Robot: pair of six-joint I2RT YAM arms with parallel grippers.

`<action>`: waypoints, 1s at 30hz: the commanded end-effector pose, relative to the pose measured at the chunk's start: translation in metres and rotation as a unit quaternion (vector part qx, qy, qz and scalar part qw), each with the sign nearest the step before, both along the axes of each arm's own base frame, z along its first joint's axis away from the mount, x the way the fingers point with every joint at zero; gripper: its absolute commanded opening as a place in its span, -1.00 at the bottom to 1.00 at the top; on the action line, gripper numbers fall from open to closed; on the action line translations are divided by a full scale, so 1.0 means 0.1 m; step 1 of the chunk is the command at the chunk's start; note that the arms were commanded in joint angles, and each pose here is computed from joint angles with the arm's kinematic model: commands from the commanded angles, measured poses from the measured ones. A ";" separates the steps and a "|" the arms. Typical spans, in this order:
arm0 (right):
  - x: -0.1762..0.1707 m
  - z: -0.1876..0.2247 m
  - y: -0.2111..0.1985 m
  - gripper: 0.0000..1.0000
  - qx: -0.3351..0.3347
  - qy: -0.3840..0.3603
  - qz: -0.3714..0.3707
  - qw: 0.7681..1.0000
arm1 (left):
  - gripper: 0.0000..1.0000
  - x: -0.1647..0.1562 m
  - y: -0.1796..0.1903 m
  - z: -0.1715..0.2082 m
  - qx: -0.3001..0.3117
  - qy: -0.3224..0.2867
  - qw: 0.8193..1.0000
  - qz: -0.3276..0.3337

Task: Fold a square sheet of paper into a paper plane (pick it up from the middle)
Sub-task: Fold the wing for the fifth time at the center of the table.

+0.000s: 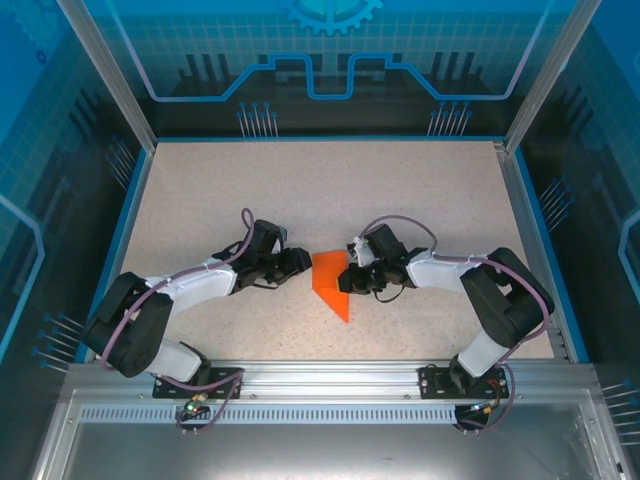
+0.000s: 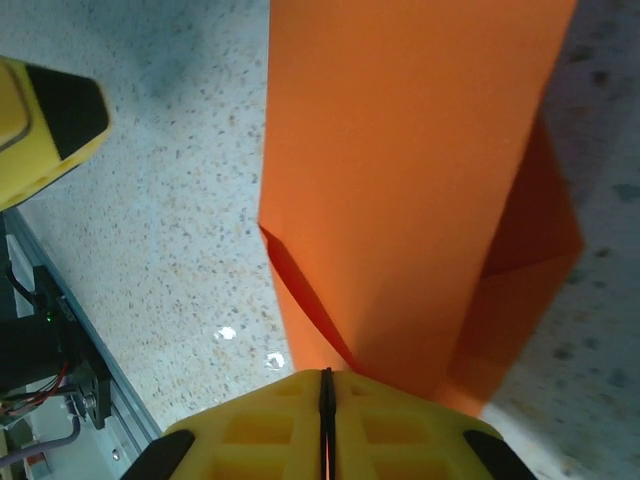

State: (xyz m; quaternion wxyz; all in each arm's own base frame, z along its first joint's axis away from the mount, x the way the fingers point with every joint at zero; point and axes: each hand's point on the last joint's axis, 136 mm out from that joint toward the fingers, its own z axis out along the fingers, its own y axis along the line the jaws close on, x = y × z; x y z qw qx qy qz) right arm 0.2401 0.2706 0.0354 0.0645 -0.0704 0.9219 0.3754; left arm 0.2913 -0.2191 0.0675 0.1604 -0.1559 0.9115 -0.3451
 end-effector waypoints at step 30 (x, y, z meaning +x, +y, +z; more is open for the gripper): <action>-0.08 -0.46 -0.28 -0.76 0.028 0.056 -0.048 0.997 | 0.04 -0.15 -0.40 -0.27 -0.011 0.059 0.997 -0.039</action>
